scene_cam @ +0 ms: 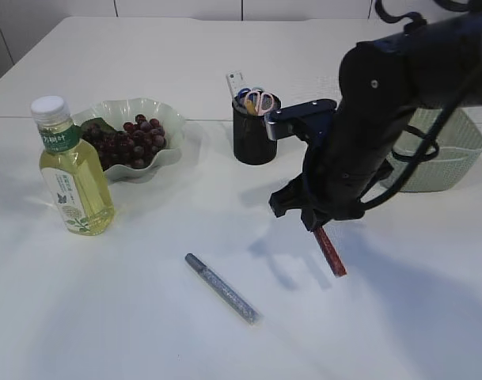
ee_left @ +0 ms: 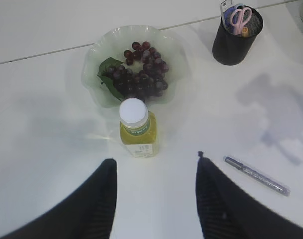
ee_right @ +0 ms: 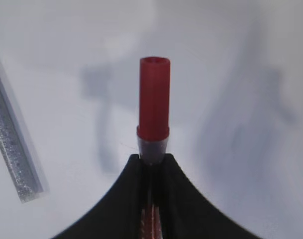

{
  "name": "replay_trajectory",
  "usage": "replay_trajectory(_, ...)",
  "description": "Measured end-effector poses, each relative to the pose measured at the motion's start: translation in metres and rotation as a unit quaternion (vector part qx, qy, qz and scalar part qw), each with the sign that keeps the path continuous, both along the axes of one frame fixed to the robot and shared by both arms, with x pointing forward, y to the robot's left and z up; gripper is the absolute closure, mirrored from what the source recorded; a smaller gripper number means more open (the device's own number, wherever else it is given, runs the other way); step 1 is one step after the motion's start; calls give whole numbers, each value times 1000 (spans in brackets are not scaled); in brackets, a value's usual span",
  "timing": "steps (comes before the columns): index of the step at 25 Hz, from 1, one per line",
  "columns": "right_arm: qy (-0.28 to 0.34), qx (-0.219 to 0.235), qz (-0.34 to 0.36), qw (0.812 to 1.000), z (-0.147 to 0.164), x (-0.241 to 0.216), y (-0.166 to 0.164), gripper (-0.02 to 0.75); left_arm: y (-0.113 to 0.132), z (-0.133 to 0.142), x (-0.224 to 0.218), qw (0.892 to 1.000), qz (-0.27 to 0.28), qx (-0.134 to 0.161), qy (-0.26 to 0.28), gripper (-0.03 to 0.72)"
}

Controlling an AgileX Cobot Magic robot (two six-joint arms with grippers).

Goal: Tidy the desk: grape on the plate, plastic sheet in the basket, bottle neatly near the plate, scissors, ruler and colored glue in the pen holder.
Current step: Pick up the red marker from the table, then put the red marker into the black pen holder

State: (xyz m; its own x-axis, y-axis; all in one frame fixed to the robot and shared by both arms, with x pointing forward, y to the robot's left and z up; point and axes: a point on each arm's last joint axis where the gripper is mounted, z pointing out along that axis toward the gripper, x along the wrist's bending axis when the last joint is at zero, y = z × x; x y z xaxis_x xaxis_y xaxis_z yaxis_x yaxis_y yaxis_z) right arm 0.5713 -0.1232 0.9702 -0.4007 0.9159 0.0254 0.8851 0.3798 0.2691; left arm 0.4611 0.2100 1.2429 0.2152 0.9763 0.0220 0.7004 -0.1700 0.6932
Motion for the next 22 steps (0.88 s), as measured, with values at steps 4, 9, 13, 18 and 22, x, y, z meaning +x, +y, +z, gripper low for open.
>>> replay_trajectory(4, -44, 20, -1, 999, 1, -13, -7, 677, 0, 0, 0, 1000, 0, 0, 0, 317)
replay_trajectory(9, -100, 34, 10, 994, 2, -16, -11, 677, 0, 0, 0, 1000, 0, 0, 0, 317)
replay_trajectory(13, -171, 58, 21, 983, 20, -11, -9, 677, 0, 0, 0, 1000, 0, 0, 0, 317)
replay_trajectory(18, -277, 98, 38, 955, 46, -3, -5, 677, 0, 0, 0, 1000, 0, 1, 0, 317)
replay_trajectory(22, -349, 133, 49, 926, 59, 3, 1, 677, 0, 0, 0, 1000, 1, 1, -1, 317)
